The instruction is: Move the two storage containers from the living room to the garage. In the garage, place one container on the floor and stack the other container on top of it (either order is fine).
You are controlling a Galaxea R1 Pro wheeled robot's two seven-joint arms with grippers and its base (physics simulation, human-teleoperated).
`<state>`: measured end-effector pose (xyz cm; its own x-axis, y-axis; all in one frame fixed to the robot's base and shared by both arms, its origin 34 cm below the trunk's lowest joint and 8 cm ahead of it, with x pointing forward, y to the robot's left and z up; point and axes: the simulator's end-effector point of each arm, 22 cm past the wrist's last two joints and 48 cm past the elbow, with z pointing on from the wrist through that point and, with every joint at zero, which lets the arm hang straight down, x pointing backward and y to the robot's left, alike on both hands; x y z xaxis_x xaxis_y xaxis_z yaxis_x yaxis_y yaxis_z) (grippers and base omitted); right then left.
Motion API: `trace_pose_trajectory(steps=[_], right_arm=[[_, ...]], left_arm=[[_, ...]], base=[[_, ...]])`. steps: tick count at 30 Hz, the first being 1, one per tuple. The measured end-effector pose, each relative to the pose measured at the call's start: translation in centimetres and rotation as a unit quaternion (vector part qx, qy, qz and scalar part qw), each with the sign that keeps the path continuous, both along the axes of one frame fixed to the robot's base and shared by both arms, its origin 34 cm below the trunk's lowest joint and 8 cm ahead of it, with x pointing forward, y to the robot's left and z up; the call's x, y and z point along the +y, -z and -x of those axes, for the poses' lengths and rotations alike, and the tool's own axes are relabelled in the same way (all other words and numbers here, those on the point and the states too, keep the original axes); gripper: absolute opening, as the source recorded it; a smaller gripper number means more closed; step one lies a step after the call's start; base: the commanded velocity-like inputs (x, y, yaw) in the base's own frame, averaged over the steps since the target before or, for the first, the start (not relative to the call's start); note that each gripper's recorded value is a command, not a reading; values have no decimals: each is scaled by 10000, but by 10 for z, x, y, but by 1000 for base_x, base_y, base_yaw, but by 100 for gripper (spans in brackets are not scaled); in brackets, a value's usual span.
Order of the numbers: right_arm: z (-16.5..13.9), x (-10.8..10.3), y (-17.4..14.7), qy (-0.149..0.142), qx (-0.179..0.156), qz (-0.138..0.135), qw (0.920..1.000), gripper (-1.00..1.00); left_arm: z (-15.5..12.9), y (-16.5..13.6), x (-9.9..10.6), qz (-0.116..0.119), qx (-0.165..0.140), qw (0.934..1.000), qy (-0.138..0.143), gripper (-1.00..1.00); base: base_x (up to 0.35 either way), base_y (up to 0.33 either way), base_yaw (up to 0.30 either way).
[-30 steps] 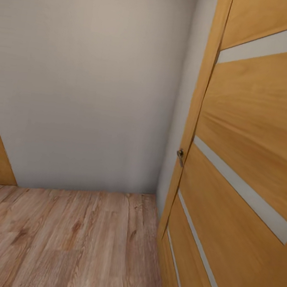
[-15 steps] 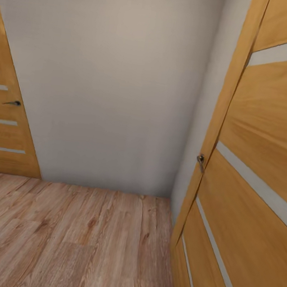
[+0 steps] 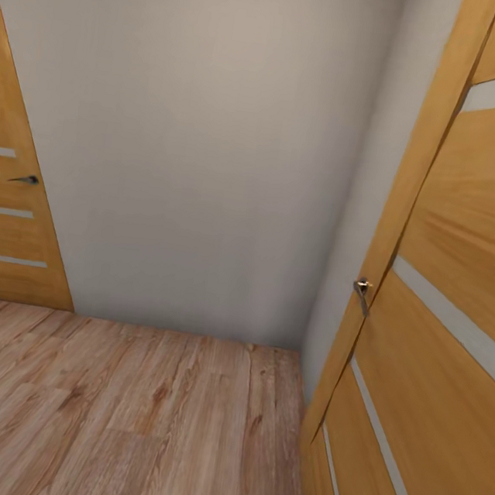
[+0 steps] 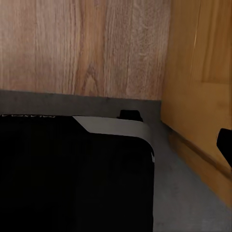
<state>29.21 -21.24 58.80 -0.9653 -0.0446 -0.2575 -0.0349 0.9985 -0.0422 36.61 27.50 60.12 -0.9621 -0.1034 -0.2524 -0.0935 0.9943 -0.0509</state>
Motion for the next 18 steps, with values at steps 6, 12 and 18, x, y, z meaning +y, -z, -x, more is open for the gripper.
trace_pose_trajectory(steps=[6,12,18], right_arm=[[0,0,0,0,-4,0,10000,100],[0,-1,0,10,-5,12,10000,100],[0,-1,0,0,1,15,10000,100]], left_arm=[[0,0,0,0,2,10000,0,100],[0,0,1,-3,1,10000,-7,100],[0,0,1,-5,3,10000,-9,100]], base=[[251,0,0],[144,0,0],[12,0,0]])
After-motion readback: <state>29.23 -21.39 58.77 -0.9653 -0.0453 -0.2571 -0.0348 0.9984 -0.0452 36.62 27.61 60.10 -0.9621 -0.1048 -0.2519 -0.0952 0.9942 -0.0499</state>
